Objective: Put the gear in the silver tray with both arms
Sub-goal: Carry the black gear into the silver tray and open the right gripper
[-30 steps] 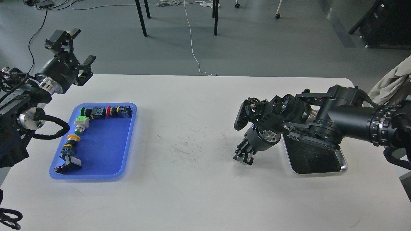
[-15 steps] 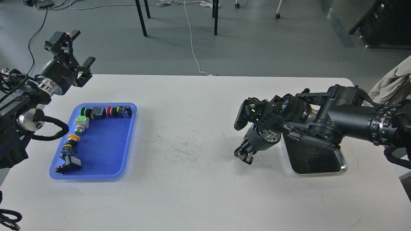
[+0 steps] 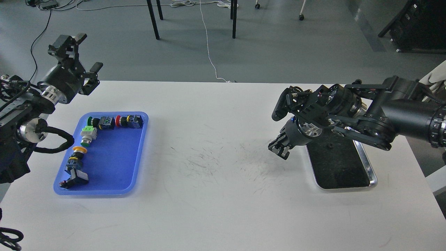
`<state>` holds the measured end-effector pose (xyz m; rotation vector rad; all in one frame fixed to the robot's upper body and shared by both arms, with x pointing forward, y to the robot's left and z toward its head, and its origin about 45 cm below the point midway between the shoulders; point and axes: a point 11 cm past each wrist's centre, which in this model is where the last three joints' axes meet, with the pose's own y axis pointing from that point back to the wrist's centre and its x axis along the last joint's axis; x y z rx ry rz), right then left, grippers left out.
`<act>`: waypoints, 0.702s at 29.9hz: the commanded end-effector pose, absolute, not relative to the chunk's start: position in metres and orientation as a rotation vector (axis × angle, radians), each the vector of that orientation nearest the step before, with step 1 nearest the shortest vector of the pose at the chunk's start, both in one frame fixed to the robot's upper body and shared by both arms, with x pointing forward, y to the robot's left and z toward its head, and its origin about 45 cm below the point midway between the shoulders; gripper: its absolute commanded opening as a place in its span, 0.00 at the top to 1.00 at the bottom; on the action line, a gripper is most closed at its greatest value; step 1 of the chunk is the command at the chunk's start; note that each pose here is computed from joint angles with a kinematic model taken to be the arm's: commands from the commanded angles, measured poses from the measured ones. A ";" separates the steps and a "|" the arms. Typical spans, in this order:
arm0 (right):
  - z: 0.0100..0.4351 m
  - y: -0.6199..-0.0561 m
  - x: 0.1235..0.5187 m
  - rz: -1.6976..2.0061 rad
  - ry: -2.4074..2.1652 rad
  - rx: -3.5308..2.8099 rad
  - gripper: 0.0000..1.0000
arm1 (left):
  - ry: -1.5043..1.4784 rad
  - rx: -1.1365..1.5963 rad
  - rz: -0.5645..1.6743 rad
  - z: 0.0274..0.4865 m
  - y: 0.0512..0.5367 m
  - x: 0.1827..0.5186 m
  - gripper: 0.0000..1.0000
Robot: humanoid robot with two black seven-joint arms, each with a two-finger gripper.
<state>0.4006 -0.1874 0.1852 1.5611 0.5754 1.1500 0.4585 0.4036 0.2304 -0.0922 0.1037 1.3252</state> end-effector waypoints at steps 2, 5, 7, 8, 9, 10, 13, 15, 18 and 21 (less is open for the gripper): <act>0.217 -0.226 0.416 1.133 0.423 1.579 0.99 | 0.112 -0.093 1.319 0.227 0.399 0.458 0.02; 0.237 -0.262 0.412 1.096 0.321 1.618 0.99 | 0.114 -0.089 1.321 0.225 0.400 0.457 0.02; 0.243 -0.281 0.407 1.059 0.269 1.642 0.99 | 0.115 -0.088 1.319 0.225 0.399 0.458 0.02; 0.244 -0.291 0.404 1.037 0.244 1.655 0.99 | 0.114 -0.089 1.319 0.225 0.399 0.458 0.02; 0.246 -0.300 0.402 1.020 0.215 1.667 0.99 | 0.115 -0.088 1.317 0.225 0.398 0.458 0.02; 0.248 -0.310 0.400 1.006 0.185 1.675 0.99 | 0.115 -0.088 1.317 0.225 0.398 0.458 0.02; 0.239 -0.333 0.386 0.926 0.091 1.754 0.99 | 0.114 -0.085 1.317 0.225 0.399 0.458 0.02; 0.229 -0.356 0.376 0.858 0.021 1.782 0.99 | 0.113 -0.082 1.316 0.225 0.399 0.458 0.02; 0.215 -0.374 0.360 0.792 -0.069 1.836 0.99 | 0.112 -0.080 1.316 0.225 0.399 0.457 0.02; 0.195 -0.388 0.345 0.721 -0.159 1.886 0.99 | 0.112 -0.079 1.312 0.225 0.398 0.458 0.01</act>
